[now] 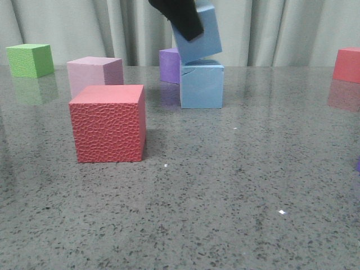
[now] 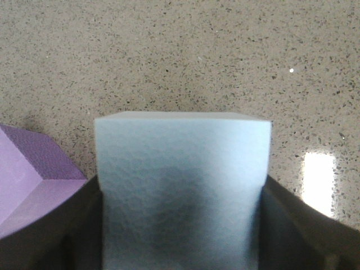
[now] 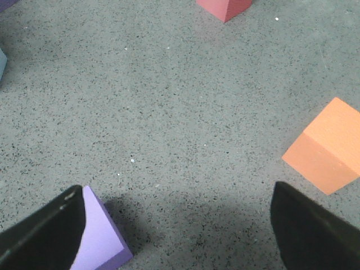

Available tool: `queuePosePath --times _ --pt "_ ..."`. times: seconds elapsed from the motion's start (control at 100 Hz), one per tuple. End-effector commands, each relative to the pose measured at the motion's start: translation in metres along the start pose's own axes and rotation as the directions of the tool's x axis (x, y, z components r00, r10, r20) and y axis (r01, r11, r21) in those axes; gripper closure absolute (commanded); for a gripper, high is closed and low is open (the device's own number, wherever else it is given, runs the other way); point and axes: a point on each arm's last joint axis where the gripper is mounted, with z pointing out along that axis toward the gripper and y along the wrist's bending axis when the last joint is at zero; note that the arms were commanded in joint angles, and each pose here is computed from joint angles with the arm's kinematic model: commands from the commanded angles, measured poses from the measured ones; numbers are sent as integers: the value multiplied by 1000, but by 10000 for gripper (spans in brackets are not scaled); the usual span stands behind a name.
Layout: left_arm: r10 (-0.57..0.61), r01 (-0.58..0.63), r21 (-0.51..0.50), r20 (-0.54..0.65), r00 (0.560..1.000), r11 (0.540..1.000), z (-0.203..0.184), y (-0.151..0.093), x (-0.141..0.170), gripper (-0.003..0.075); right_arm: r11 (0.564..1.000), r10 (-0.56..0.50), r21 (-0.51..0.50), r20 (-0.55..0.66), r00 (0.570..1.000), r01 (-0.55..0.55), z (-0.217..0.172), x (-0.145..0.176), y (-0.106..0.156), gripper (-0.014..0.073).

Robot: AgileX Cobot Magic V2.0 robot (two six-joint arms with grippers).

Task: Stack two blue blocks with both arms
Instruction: 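Lower the held cube onto the top of the placed light blue cube, then open the left gripper and raise it off the stacked cube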

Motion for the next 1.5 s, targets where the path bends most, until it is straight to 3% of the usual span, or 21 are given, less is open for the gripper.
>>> queuePosePath --times 0.0,0.62,0.91,1.11,1.31,1.49 --pt "17 -15 -30 70 997 999 -36 -8 -17 475 1000 -15 6 98 995 14 -6 -12 -1 -60" --pt "21 -19 -30 70 997 999 -36 -8 -17 469 1000 -15 6 98 995 14 -6 -12 -1 -60" --pt "25 -23 -30 70 997 999 -36 -8 -17 266 1000 -15 6 98 995 14 -6 -12 -1 -60" --pt "25 -22 -29 71 997 999 -36 -8 -17 248 1000 -15 6 98 995 14 -6 -12 -1 -60" --pt "24 -22 -29 71 997 999 -36 -8 -17 159 1000 -15 6 98 995 14 -6 -12 -1 -60" --pt "24 -22 -20 87 996 1000 -36 -9 -18 150 1000 -15 6 98 995 14 -6 -12 -1 -60"
